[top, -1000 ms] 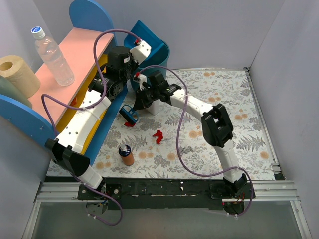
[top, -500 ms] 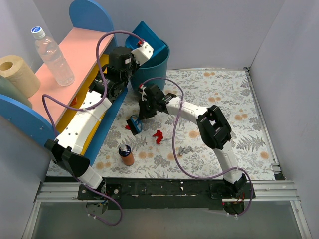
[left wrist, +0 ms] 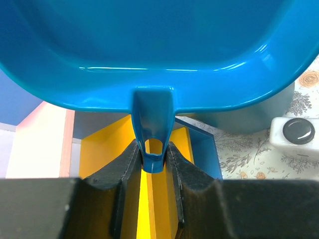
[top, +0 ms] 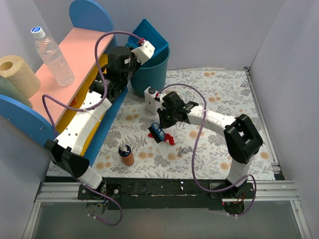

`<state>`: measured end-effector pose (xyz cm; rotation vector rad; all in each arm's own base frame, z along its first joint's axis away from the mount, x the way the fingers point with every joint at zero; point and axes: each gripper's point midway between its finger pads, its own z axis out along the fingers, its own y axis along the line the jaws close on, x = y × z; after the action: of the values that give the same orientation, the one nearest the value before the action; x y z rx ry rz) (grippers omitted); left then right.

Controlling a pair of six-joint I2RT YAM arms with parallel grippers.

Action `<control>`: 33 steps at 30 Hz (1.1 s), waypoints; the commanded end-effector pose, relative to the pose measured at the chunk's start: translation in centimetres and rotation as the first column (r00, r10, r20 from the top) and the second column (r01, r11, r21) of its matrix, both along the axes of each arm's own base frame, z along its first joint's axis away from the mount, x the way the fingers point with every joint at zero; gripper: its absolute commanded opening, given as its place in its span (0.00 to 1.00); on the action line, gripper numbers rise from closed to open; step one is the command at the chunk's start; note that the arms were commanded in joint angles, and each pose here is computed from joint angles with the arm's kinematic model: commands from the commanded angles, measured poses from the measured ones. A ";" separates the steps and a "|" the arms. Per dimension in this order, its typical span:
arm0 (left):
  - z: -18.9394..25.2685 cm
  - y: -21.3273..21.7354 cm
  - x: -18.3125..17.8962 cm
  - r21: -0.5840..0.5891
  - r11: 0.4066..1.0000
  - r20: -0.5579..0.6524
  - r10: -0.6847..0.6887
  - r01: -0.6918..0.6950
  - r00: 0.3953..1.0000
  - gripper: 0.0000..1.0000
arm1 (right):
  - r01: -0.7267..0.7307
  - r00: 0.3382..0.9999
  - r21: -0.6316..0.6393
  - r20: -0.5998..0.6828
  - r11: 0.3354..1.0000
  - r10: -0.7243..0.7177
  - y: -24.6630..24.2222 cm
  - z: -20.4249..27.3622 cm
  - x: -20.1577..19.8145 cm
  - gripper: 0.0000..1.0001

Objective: Sweep away the paper scraps from the table

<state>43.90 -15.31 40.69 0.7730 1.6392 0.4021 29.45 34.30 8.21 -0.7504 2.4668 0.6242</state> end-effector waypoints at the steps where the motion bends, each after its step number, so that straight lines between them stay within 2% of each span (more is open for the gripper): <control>1: 2.6 -0.2 -1.5 -0.076 0.996 0.069 -0.039 0.045 0.997 0.00 | 0.012 1.000 -0.149 0.023 0.989 -0.009 -6.8 -0.9 -0.3 0.01; 6: 2.4 -1.2 -1.5 -0.101 0.992 0.057 -0.066 0.072 0.996 0.00 | 0.089 0.996 -0.203 -0.010 0.975 -0.093 -13.5 -1.4 -1.0 0.01; 8: 2.2 -2.0 -1.8 -0.093 0.991 0.051 -0.093 0.098 0.994 0.00 | 0.075 0.997 -0.209 -0.012 0.975 -0.079 -15.2 -1.4 -1.3 0.01; 10: 1.5 -3.0 -2.3 -0.079 0.988 0.022 -0.134 0.135 0.991 0.00 | 0.046 0.999 -0.127 -0.013 0.991 -0.048 -16.0 0.1 -1.6 0.01; 11: -0.1 -4.4 -3.4 -0.072 0.973 -0.047 -0.221 0.218 0.974 0.00 | 0.033 0.999 -0.084 0.003 0.996 -0.033 -16.0 1.1 -1.5 0.01; 13: -2.1 -6.3 -5.6 -0.082 0.933 -0.158 -0.359 0.351 0.920 0.00 | -0.086 0.994 0.056 0.066 0.995 0.082 -15.2 4.2 -1.9 0.01; 14: -4.5 -7.3 -7.6 -0.102 0.899 -0.262 -0.437 0.426 0.860 0.00 | -0.145 0.986 0.095 0.094 0.985 0.136 -14.7 5.3 -2.4 0.01; 15: -6.7 -8.2 -8.9 -0.122 0.878 -0.322 -0.476 0.463 0.819 0.00 | -0.256 0.958 0.131 0.165 0.958 0.234 -14.0 7.0 -3.2 0.01; 16: -7.5 -9.7 -10.5 -0.142 0.865 -0.349 -0.499 0.482 0.793 0.00 | -0.298 0.948 0.142 0.164 0.944 0.274 -14.0 7.4 -4.3 0.01; 18: -9.3 -10.5 -12.4 -0.141 0.855 -0.425 -0.508 0.499 0.750 0.00 | -0.411 0.898 0.138 0.233 0.901 0.374 -14.0 8.7 -6.0 0.01; 22: -9.6 -10.3 -14.3 -0.180 0.858 -0.492 -0.502 0.482 0.711 0.00 | -0.550 0.828 0.128 0.208 0.825 0.520 -15.1 7.4 -10.2 0.01; 24: -10.5 -9.4 -15.3 -0.173 0.871 -0.546 -0.474 0.461 0.691 0.00 | -0.540 0.840 0.138 0.149 0.830 0.522 -15.5 6.2 -11.2 0.01; 27: -12.3 -8.3 -16.1 -0.149 0.902 -0.635 -0.401 0.405 0.660 0.00 | -0.460 0.888 0.142 0.072 0.877 0.454 -15.6 4.5 -10.7 0.01; 33: -16.2 -6.5 -18.4 -0.100 0.926 -0.782 -0.300 0.364 0.547 0.00 | -0.377 0.921 0.204 -0.026 0.904 0.390 -14.4 3.6 -9.6 0.01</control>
<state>27.90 -23.71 26.03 1.4138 2.0832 -0.2169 19.17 18.66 11.35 -1.2323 2.2674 0.9632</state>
